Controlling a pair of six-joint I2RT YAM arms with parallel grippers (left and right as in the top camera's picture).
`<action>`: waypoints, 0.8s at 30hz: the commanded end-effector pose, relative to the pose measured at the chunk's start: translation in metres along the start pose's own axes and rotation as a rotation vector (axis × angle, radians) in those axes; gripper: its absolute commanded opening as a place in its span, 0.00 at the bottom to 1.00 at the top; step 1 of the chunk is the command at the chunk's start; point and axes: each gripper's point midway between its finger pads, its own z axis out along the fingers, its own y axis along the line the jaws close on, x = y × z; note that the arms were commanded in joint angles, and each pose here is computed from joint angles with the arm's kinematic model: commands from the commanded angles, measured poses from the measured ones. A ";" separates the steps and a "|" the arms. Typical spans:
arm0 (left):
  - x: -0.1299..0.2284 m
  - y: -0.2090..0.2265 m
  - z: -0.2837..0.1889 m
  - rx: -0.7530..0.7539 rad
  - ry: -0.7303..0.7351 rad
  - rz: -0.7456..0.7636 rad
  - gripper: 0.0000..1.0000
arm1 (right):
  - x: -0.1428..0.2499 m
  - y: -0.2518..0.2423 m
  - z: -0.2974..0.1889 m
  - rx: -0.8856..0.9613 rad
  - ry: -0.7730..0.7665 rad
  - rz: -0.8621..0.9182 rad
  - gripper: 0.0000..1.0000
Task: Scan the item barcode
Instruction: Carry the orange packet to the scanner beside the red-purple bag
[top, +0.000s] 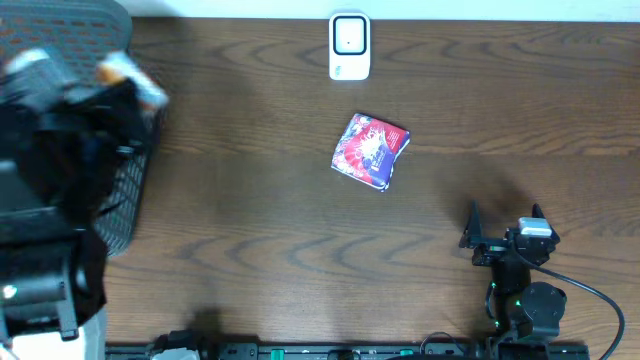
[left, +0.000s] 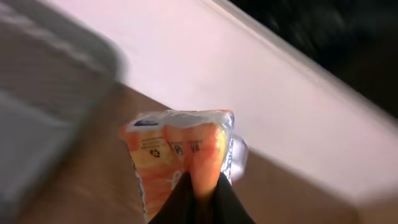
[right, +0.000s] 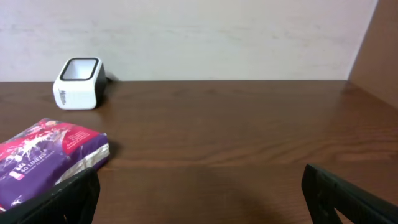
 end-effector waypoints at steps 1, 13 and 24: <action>0.041 -0.053 0.020 0.205 0.148 0.272 0.07 | 0.001 0.002 0.000 -0.010 0.002 0.017 0.99; 0.148 -0.048 0.134 0.042 0.450 0.539 0.08 | 0.001 0.002 0.000 -0.010 0.002 0.017 0.99; 0.249 0.024 0.216 -0.171 0.742 0.588 0.07 | 0.001 0.002 0.000 -0.010 0.002 0.017 0.99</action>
